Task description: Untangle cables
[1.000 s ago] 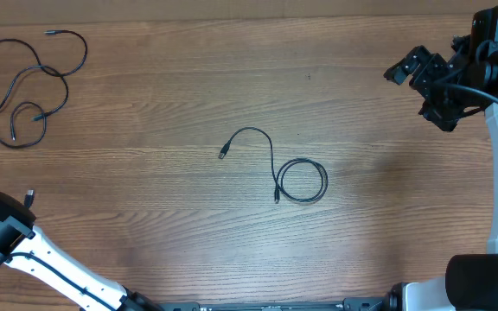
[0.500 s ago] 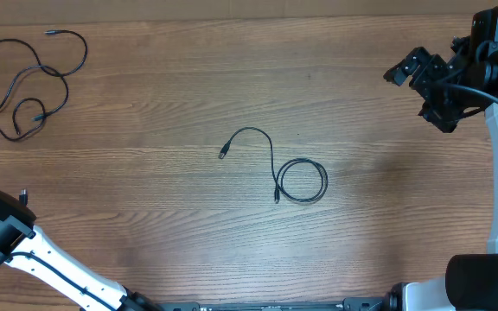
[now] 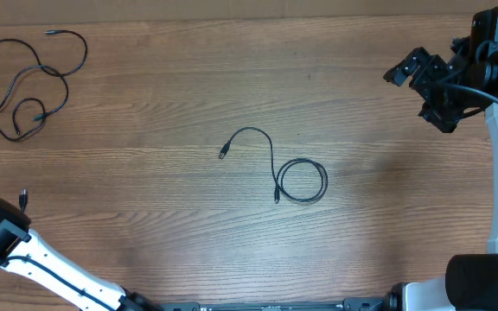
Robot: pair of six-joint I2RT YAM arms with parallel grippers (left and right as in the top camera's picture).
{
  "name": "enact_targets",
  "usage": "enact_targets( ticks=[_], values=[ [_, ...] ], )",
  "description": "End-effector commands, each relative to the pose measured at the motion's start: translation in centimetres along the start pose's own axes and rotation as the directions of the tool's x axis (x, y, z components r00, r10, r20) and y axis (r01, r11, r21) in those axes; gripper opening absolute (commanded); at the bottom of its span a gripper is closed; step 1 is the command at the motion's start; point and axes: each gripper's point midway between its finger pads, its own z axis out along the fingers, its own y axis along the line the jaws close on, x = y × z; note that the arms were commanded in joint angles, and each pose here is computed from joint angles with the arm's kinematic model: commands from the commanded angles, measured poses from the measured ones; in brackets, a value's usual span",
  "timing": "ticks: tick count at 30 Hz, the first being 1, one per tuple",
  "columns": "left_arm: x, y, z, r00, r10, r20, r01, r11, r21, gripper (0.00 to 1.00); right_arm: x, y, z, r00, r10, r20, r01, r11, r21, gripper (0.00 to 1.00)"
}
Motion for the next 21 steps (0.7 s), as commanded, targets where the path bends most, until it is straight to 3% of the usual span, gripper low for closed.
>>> enact_targets(
  ticks=[1,17,18,21],
  values=[
    [0.7,1.6,0.9,0.998,-0.051,-0.034,0.049,0.997,-0.053,0.59,-0.3,0.0,-0.1,1.000,-0.009,0.013,0.009,1.000,0.007,1.00],
    [0.1,-3.1,3.6,1.000,0.011,0.008,-0.012,0.998,0.066,0.66,-0.6,0.2,-0.1,1.000,-0.013,0.026,0.013,1.000,-0.001,1.00],
    [0.2,-3.3,4.2,1.000,0.014,0.010,-0.015,0.998,0.068,0.64,-0.6,0.2,-0.1,1.000,-0.014,0.026,0.014,1.000,-0.001,1.00],
    [0.3,-3.3,5.1,1.000,0.017,0.012,-0.018,0.998,0.068,0.47,-0.6,0.2,-0.1,1.000,-0.013,0.024,0.013,1.000,0.000,1.00]
  ],
)
